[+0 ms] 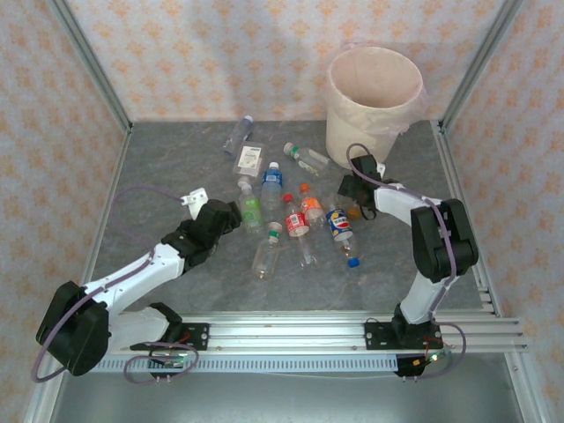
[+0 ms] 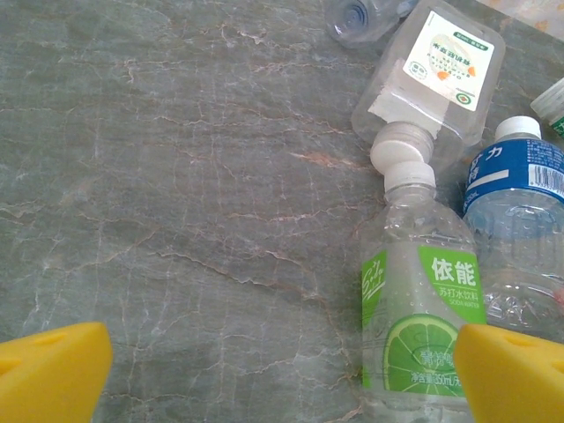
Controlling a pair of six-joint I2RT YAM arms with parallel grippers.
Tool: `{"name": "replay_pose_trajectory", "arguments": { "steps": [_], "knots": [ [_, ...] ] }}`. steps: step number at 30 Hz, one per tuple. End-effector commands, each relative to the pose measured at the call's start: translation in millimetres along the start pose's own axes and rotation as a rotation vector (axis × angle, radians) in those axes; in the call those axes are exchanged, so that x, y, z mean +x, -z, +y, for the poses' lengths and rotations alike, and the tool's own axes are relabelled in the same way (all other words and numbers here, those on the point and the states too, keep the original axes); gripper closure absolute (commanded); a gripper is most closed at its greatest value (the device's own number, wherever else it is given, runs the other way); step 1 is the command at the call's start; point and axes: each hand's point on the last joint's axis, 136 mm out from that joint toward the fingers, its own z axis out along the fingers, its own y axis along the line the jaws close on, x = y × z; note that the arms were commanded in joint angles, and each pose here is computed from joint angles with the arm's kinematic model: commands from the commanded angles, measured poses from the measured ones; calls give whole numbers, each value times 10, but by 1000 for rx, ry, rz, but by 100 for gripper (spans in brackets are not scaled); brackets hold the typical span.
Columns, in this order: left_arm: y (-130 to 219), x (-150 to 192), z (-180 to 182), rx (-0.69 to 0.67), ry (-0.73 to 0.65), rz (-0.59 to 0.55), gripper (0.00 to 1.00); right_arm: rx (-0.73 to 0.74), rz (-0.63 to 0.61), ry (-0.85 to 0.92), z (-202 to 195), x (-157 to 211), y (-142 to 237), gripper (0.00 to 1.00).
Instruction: Put the plastic bottles in the bin
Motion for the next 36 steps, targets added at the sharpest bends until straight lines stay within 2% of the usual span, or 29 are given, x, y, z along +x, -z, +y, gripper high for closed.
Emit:
{"name": "replay_pose_trajectory", "arguments": {
  "steps": [1, 7, 12, 18, 29, 33, 36],
  "knots": [
    [9, -126, -37, -13, 13, -21, 0, 15, 34, 1, -39, 48, -162, 18],
    [5, -107, -34, -13, 16, -15, 0, 89, 6, -21, -240, -23, -164, 22],
    [1, -89, -42, -8, 18, -8, 0, 79, 53, -89, -358, 102, -233, 22],
    [10, -91, -26, -11, 19, -9, 0, 104, -10, -103, -475, 67, -131, 34],
    [149, -288, -216, 79, 82, -32, 0, -17, -172, -140, -495, -126, 773, 45],
    [188, -366, -230, 88, 96, -55, 0, -168, -249, -119, -221, -302, 1122, 47],
    [207, -403, -236, 95, 103, -57, 0, -249, -358, -122, -71, -586, 1459, 48]
  ]
}}
